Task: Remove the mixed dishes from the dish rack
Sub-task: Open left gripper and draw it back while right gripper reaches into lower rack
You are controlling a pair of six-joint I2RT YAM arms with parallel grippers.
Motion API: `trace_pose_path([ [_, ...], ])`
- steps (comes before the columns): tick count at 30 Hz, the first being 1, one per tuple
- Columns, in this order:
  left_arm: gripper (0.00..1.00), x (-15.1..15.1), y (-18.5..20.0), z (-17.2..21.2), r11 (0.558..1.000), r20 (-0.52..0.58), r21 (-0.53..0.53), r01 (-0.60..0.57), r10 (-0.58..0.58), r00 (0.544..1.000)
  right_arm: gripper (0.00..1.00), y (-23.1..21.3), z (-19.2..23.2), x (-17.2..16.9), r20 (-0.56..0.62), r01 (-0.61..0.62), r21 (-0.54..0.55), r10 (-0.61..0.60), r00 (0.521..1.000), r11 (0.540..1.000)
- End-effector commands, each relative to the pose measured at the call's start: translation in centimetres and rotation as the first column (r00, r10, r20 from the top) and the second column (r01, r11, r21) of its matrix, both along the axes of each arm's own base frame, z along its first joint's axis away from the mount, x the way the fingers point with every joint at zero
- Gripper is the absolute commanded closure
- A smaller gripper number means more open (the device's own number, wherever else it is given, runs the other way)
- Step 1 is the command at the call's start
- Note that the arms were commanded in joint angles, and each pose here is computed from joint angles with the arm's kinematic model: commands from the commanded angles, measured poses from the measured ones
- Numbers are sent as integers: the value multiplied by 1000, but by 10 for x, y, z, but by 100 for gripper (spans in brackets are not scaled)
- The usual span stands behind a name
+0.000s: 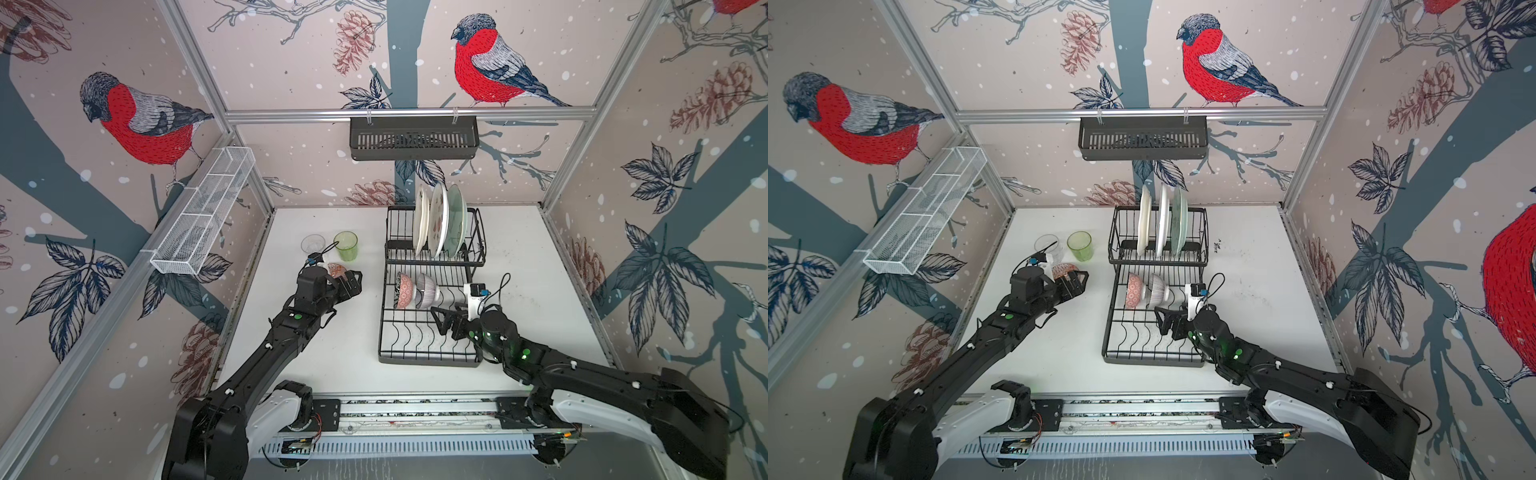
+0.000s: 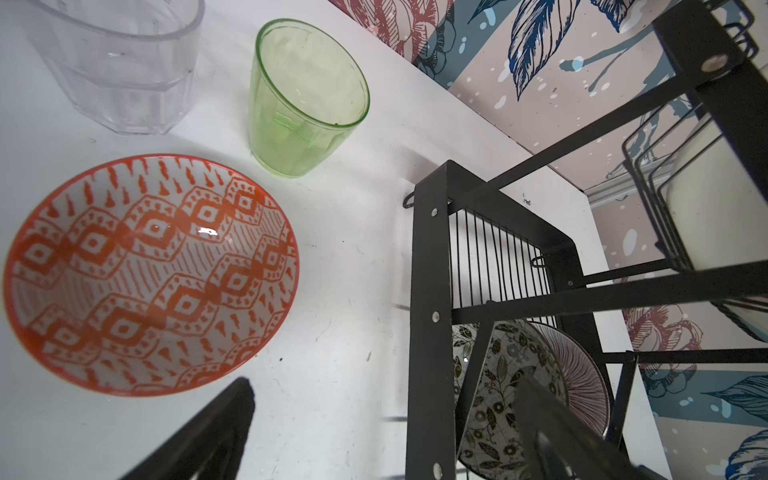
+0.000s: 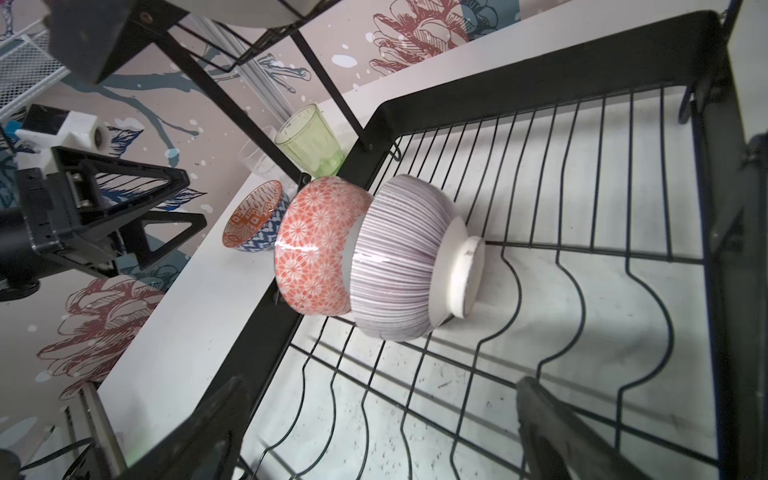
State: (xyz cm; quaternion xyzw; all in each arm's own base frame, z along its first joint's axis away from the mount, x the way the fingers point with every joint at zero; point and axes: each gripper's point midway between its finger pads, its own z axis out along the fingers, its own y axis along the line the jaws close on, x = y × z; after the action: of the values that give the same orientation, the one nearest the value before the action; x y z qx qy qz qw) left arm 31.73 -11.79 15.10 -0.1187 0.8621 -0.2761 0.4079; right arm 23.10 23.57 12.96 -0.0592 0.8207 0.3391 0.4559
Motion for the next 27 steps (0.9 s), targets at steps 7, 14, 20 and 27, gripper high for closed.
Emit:
trace_pose_path([
  [7,3,5,-11,2,998,74,-13,62,-61,995,0,20,-3,14,-39,-76,-30,74,996,997],
  [14,3,2,-14,-4,997,67,-19,79,-78,995,0,36,-9,20,-84,-107,-29,105,991,994],
  [20,2,-2,-15,-1,996,84,-31,87,-84,993,0,43,-26,24,-135,-109,-60,100,986,992],
  [27,2,-5,-13,-1,996,95,-36,82,-79,992,4,50,-33,28,-151,-108,-72,96,984,992],
])
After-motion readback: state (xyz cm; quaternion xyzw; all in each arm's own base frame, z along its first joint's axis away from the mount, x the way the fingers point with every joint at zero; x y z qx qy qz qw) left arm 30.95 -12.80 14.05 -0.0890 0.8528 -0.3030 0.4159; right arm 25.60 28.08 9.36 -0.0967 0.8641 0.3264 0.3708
